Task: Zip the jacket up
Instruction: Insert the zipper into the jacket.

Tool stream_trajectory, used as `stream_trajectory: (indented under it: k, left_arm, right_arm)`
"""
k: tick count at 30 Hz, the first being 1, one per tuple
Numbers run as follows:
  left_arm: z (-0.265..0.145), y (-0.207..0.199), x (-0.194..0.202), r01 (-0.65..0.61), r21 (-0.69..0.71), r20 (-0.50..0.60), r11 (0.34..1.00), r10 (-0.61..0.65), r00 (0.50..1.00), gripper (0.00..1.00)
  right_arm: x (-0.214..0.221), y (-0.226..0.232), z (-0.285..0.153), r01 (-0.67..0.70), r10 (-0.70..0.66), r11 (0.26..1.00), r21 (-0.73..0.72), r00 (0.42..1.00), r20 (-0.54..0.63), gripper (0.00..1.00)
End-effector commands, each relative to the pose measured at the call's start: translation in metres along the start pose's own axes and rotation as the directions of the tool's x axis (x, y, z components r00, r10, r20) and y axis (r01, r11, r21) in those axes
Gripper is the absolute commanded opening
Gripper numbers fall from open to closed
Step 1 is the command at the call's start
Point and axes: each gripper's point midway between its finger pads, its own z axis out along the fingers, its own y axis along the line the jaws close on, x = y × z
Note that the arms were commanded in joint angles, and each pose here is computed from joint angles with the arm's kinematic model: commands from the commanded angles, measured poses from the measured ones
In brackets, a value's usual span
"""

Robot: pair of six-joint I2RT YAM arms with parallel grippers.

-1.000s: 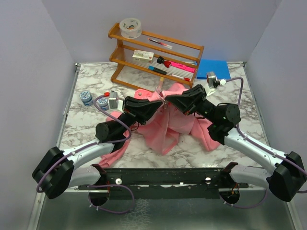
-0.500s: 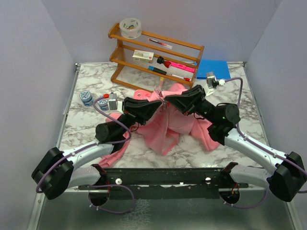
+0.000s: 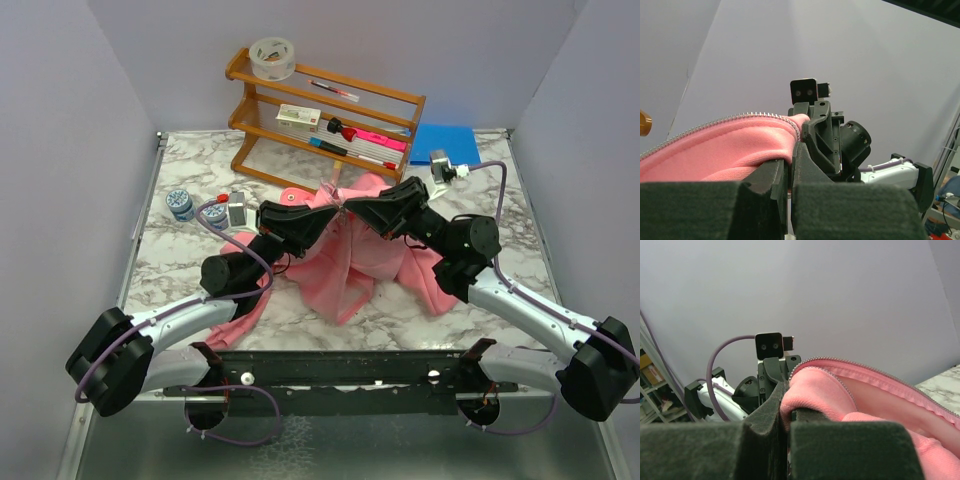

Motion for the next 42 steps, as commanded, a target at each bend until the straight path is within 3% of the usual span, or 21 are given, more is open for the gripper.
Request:
stream_trajectory:
  k: [1,8,24,34,42]
  left_arm:
    - [-0.001,-0.005,0.001,0.014,0.023,0.005,1.000,-0.014,1.000,0.00]
    - [-0.001,-0.014,0.004,0.035,0.070,-0.016,0.997,-0.034,0.999,0.00]
    - [-0.022,0.038,0.031,-0.016,-0.158,-0.072,0.987,0.005,0.997,0.00]
    - [-0.024,0.038,0.041,-0.030,-0.144,-0.125,0.989,0.012,0.992,0.00]
    - [-0.036,0.045,0.072,-0.010,-0.140,-0.229,0.990,-0.023,0.973,0.00]
  right_arm:
    - [-0.017,0.007,0.003,0.039,-0.038,0.999,-0.013,0.998,0.054,0.00]
    - [-0.011,-0.019,0.003,0.008,-0.014,0.995,0.101,0.998,0.059,0.00]
    - [-0.011,-0.022,0.003,-0.008,0.001,0.993,0.118,0.998,0.061,0.00]
    - [-0.002,-0.032,-0.002,-0.019,0.014,0.985,0.171,0.999,0.034,0.00]
    - [0.014,-0.056,-0.006,-0.027,0.021,0.973,0.229,0.999,0.027,0.00]
